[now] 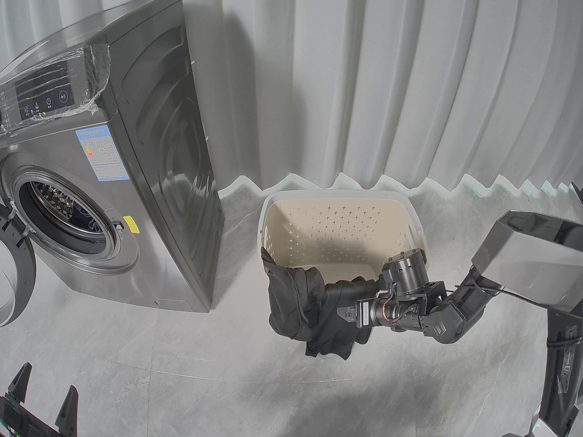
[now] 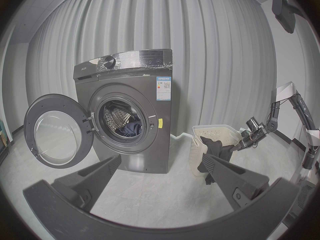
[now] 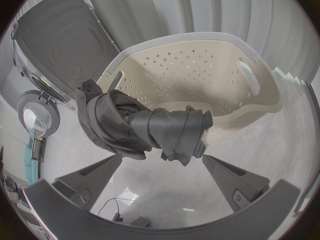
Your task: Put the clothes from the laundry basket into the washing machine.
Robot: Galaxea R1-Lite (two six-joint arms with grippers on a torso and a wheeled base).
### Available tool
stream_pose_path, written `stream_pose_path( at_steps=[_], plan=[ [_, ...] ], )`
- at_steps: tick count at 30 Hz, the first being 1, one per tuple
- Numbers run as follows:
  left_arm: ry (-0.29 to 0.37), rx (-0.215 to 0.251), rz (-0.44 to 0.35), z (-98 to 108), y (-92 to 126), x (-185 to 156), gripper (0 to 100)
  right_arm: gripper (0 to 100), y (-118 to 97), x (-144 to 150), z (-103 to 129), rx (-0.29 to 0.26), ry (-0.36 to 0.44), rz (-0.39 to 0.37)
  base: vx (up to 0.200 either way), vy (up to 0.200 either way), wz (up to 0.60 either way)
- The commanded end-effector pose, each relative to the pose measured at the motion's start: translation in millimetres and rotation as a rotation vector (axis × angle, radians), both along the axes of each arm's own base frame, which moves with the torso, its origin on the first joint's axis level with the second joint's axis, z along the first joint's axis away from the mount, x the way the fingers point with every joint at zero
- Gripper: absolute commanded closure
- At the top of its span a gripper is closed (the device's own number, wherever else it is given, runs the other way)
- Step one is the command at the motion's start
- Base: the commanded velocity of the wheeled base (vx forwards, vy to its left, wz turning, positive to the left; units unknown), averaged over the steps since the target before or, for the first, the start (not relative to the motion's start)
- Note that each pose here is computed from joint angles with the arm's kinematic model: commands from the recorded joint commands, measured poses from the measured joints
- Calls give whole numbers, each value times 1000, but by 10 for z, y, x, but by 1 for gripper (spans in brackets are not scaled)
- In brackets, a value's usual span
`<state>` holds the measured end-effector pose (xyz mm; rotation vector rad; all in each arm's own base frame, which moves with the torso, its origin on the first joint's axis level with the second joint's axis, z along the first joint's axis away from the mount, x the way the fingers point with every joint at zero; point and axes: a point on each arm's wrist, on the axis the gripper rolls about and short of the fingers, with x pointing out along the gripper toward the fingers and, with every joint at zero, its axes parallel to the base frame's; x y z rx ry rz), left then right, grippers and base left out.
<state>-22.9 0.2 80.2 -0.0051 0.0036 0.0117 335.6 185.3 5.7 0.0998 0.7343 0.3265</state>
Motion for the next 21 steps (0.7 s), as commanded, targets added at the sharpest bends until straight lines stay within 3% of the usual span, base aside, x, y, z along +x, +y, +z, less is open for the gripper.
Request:
stream_pose_path(
  at_steps=[1,21],
  plan=[
    [1,1,1,-49,0,0,0,0,13,120,-128,-5,12,-13,0,0,0],
    [1,1,2,-49,0,0,0,0,117,424,-294,8,-34,-19,0,0,0]
  ],
)
